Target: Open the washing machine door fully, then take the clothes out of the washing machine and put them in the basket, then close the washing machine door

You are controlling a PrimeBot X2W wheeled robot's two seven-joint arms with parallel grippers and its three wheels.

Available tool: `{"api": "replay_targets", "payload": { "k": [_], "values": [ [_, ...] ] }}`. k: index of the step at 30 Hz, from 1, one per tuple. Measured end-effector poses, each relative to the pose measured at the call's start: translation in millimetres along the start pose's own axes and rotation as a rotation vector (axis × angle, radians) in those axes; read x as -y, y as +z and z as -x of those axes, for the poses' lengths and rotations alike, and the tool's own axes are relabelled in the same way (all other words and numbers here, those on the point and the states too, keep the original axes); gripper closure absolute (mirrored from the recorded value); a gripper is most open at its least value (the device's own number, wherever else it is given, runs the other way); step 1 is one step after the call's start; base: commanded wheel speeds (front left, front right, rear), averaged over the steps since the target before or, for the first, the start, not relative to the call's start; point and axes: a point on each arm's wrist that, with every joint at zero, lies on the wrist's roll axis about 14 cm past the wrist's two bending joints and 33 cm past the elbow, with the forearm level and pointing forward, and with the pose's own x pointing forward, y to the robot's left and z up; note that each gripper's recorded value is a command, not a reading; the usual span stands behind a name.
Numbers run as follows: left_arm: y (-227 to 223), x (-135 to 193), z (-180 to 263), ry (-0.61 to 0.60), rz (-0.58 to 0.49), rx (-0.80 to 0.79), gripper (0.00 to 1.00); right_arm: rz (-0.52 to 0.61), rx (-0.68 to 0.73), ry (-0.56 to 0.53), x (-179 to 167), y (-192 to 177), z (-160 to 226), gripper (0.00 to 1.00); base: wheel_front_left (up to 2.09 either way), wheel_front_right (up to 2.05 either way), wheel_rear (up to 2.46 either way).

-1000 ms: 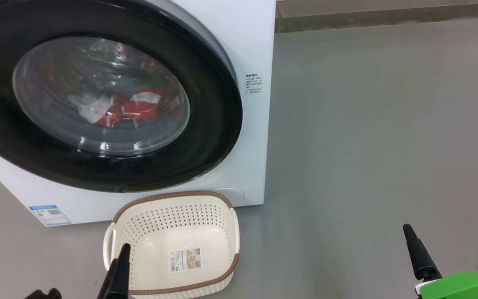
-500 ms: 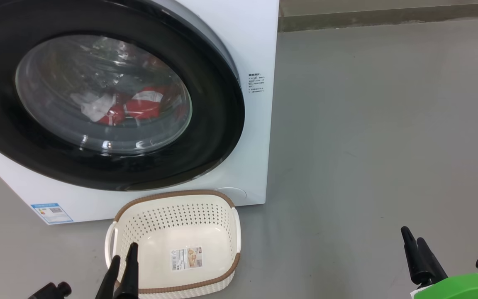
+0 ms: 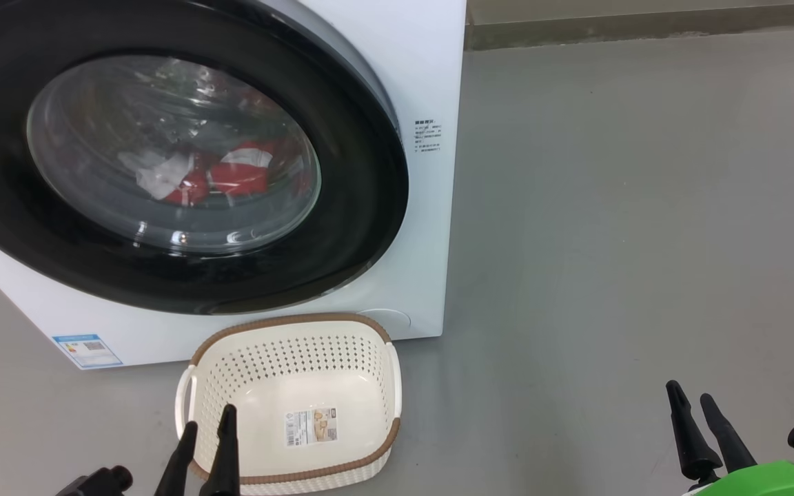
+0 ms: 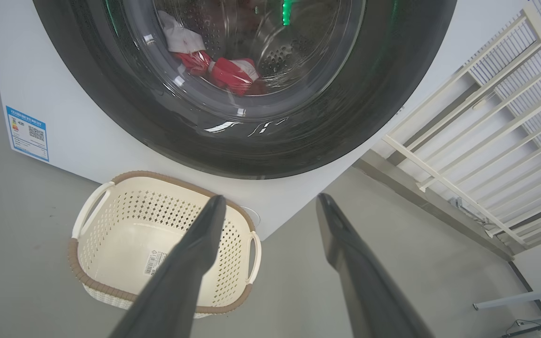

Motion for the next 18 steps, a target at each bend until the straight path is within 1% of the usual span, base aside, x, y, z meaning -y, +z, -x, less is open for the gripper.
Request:
{"api": "replay_targets", "payload": {
  "k": [18],
  "values": [
    [6.2,7.8,1.2,-0.028,-0.212,0.048,0.0,0.218,0.014,0.041,-3.8,2.8,2.1,0.0,0.0,0.0,0.0]
  ]
}}
